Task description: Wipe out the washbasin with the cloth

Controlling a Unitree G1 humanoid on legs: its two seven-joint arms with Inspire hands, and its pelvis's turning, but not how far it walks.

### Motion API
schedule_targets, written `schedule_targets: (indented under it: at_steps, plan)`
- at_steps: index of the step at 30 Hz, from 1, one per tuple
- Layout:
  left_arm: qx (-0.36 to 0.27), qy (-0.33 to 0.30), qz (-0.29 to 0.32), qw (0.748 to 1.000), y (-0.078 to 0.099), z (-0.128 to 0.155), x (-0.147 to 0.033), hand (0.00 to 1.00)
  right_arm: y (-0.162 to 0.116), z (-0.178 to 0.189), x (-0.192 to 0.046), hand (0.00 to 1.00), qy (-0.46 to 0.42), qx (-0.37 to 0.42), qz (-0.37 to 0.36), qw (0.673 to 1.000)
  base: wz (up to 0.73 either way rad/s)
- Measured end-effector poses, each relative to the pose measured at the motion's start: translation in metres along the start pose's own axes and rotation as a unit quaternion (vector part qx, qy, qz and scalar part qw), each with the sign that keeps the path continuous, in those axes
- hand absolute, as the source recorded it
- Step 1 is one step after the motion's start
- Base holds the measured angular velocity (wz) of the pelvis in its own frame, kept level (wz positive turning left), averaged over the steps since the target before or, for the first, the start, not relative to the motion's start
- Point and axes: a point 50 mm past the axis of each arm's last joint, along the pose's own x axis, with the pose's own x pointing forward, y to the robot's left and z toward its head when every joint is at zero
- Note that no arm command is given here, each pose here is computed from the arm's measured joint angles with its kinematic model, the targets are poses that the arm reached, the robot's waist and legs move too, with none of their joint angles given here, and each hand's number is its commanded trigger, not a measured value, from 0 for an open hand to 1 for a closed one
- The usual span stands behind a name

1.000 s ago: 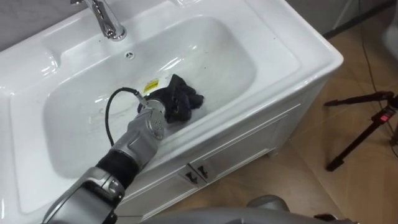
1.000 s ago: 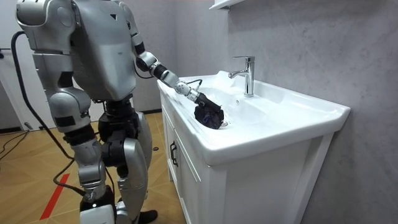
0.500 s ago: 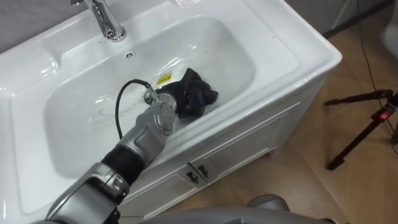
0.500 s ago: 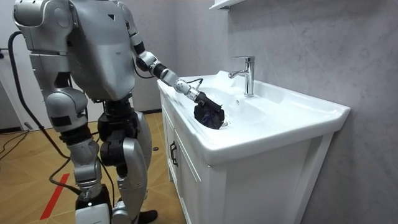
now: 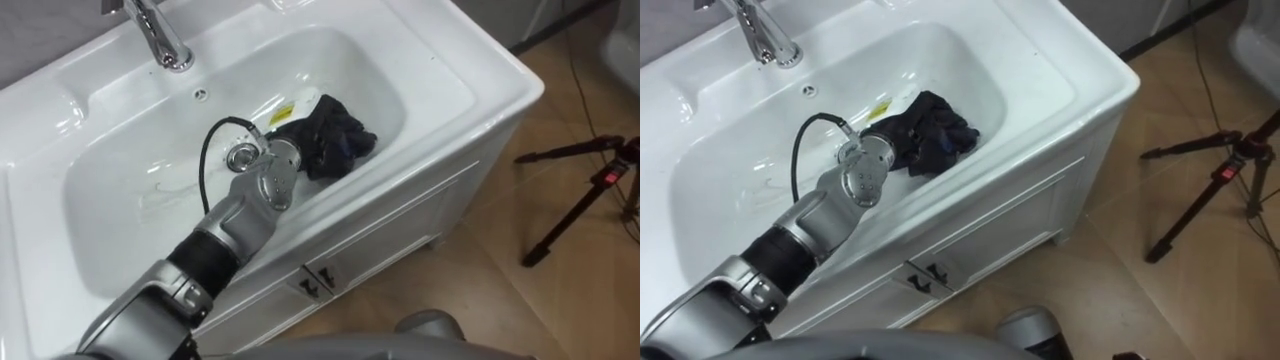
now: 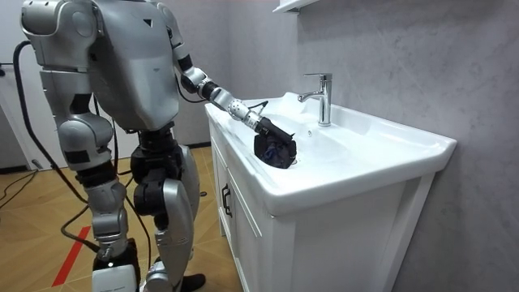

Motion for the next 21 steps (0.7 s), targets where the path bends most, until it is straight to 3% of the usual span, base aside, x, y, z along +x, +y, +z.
schedule_targets:
  at_steps: [9,16,21]
  plan:
    - [-0.025,0.002,0.009,1.0,-0.001,-0.004,0.002,1.0,0.006,-0.011,0.001,0.0,0.018,0.007,0.017,1.0,-0.08]
    - [-0.057,0.112,0.033,0.991,-0.011,-0.068,-0.004,1.0,0.003,-0.015,0.0,0.0,0.021,0.029,0.019,0.999,-0.22]
    - [-0.058,0.15,0.055,0.986,-0.002,-0.092,-0.009,1.0,-0.002,-0.01,0.0,0.0,0.008,0.066,0.019,0.998,-0.29]
